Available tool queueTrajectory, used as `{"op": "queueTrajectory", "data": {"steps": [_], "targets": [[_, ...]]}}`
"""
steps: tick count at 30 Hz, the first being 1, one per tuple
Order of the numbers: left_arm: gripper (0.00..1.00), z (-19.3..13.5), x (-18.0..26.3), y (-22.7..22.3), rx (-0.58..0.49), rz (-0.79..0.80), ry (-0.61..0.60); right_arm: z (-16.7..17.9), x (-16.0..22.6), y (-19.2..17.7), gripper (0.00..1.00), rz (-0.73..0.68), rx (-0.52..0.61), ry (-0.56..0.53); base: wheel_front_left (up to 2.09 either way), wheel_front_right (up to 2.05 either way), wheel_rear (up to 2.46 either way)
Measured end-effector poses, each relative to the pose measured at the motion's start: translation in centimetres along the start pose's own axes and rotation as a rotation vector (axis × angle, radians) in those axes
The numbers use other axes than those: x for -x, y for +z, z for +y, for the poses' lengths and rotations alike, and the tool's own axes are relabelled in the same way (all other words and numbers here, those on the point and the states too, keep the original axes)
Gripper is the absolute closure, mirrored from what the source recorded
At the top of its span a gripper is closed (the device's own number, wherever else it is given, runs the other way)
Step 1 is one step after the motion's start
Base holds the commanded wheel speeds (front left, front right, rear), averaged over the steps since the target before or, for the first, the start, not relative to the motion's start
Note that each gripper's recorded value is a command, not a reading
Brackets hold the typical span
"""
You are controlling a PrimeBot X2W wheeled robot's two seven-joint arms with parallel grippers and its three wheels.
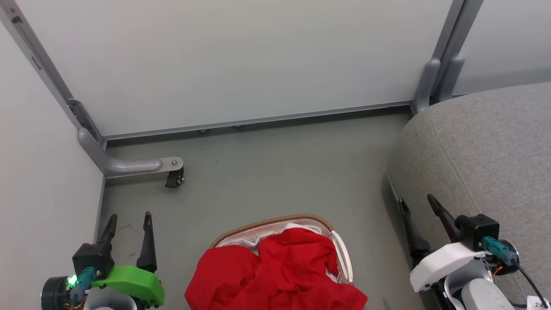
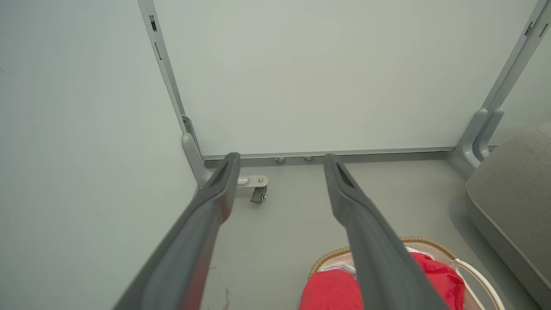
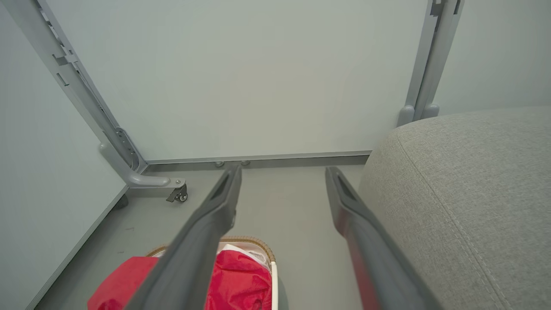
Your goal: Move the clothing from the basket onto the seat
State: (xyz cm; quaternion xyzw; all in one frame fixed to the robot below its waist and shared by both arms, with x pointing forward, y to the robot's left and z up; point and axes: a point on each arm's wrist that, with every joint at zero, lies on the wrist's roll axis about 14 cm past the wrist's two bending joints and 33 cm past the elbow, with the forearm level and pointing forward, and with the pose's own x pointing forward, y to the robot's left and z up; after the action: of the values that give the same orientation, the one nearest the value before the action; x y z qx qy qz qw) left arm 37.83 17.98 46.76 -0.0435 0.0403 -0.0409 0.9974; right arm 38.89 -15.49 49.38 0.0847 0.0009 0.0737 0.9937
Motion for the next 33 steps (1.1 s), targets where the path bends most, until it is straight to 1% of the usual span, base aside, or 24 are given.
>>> {"op": "queueTrajectory", "data": {"steps": [6, 14, 22, 26, 33], "targets": [[0.0, -0.2, -0.1, -0.5, -0.041, 0.009, -0.018, 0.1, 0.0, -0.2, 0.0, -0.001, 0.047, 0.009, 0.0, 0.0, 0.0], [0.0, -1.2, -0.7, -1.9, -0.061, 0.045, -0.06, 0.5, -0.8, -0.1, 0.0, -0.007, 0.096, 0.028, 0.0, 0.0, 0.0], [0.0, -2.7, -3.7, -2.9, -0.084, 0.067, -0.125, 1.8, -3.3, 0.8, 0.0, -0.053, 0.147, 0.072, 0.0, 0.0, 0.0], [0.0, -4.4, -5.6, -3.9, -0.109, 0.084, -0.195, 1.6, -4.7, 0.9, 0.0, -0.063, 0.17, 0.077, 0.0, 0.0, 0.0], [0.0, -6.8, -8.5, -7.0, -0.096, 0.153, -0.295, 0.6, -6.7, 0.3, 0.0, -0.065, 0.139, 0.062, 0.0, 0.0, 0.0]]}}
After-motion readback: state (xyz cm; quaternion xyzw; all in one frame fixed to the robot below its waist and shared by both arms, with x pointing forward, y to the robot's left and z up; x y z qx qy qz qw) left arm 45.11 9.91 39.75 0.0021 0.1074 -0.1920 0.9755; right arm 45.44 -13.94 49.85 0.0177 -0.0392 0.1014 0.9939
